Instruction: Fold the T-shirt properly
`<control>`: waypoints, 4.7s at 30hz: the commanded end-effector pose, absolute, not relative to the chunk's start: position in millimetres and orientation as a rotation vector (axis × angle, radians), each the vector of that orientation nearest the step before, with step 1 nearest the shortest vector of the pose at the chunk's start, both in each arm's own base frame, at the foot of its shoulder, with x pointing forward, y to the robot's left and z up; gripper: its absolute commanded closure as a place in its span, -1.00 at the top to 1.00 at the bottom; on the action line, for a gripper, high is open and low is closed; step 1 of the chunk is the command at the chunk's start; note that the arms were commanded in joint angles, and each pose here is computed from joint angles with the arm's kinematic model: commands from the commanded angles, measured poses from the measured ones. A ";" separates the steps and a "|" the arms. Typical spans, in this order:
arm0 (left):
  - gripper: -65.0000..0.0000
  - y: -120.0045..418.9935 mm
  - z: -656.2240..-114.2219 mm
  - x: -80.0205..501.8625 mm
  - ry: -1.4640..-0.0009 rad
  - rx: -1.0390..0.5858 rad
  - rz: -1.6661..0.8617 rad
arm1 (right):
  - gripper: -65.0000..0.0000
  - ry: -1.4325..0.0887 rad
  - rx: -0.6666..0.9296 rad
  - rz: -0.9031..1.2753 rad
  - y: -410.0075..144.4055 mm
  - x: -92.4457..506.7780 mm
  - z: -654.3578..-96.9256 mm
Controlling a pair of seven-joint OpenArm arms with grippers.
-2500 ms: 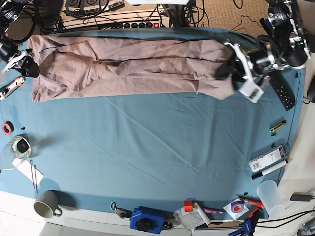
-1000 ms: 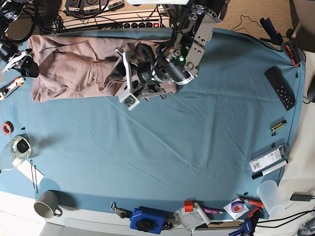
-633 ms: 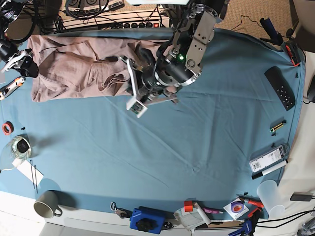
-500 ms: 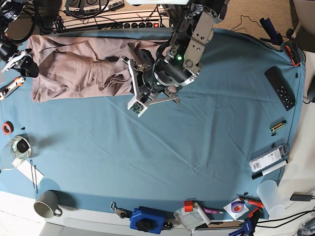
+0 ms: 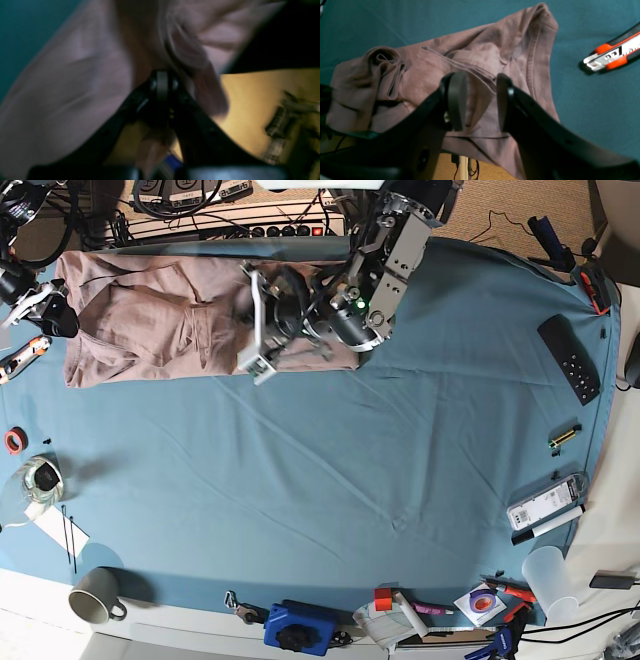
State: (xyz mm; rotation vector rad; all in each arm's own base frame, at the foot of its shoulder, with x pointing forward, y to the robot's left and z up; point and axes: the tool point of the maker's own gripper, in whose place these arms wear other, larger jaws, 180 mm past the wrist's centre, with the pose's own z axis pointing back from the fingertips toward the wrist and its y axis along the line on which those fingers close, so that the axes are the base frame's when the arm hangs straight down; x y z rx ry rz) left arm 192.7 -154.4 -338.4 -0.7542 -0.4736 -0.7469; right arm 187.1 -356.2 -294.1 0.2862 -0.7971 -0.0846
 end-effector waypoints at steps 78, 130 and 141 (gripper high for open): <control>-1.00 -106.6 -301.9 184.4 -0.574 -0.973 -0.676 | 0.14 -0.671 0.462 -0.421 -436.5 192.2 -343.3; -1.00 -96.6 -257.1 129.5 -0.647 -1.066 -0.655 | -1.00 -0.791 0.286 -0.436 -474.6 224.9 -318.8; -1.00 -74.5 -254.4 119.2 -0.690 -0.930 -0.696 | -1.00 -0.790 0.226 -0.198 -414.1 219.4 -300.4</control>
